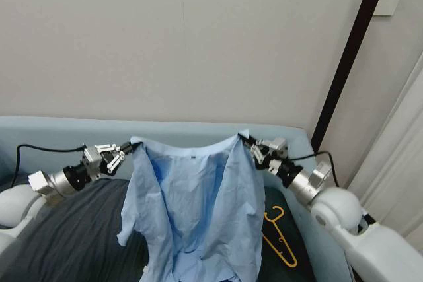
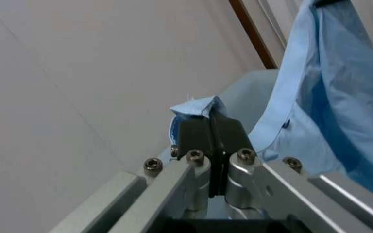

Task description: Pick up the clothes from the sofa and hang them on the clothes hanger.

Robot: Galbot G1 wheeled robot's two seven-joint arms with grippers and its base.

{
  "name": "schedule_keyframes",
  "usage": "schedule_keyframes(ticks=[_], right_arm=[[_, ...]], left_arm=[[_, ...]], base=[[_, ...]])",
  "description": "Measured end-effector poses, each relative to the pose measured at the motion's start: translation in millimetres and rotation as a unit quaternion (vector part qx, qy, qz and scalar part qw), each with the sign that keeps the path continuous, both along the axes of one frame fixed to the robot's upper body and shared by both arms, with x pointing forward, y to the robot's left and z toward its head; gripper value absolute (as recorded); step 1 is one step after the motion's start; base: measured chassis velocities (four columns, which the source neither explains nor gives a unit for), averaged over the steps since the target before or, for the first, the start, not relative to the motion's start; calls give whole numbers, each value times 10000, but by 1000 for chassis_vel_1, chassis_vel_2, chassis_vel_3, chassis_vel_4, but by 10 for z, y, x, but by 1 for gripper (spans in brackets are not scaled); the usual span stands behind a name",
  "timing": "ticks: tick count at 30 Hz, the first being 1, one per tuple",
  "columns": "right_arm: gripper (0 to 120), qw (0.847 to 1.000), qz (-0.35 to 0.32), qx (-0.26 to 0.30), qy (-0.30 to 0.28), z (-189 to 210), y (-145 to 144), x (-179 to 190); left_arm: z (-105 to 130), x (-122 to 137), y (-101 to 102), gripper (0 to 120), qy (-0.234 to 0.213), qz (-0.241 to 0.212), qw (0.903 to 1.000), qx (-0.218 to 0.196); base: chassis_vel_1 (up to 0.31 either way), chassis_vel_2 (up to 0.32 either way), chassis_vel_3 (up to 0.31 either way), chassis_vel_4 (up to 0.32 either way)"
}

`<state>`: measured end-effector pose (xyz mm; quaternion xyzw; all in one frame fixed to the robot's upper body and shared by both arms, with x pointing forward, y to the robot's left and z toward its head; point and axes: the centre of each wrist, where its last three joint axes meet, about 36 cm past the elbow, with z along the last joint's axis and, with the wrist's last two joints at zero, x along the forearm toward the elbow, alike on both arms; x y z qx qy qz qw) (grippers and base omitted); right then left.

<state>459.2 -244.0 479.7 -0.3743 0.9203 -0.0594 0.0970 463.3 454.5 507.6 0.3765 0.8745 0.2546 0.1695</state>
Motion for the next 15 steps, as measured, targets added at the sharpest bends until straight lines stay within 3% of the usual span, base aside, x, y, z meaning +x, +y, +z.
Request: schedule_keyframes(ticks=[4,5,7,12,15], right_arm=[[0,9954,-786,-422,358,-742,140,-222],[0,9954,-786,-422,358,-742,140,-222],[3,9894,-1210,-320,738,-1110,250,-302],[22,9761,-1516,151,1552,-1358,296,-338],[31,9604,-1802,73,2122,-1380,224,-334]], left_arm=[[-313,-155,-239,0,124,225,9996,91],[-313,-155,-239,0,124,225,9996,91],[-417,-247,-368,0,156,507,9985,-96],[-330,-249,-358,0,145,724,9972,-115],[-257,-222,-290,0,110,753,9971,-40]], base=[[0,0,0,0],[0,0,0,0],[0,0,0,0],[0,0,0,0],[0,0,0,0]])
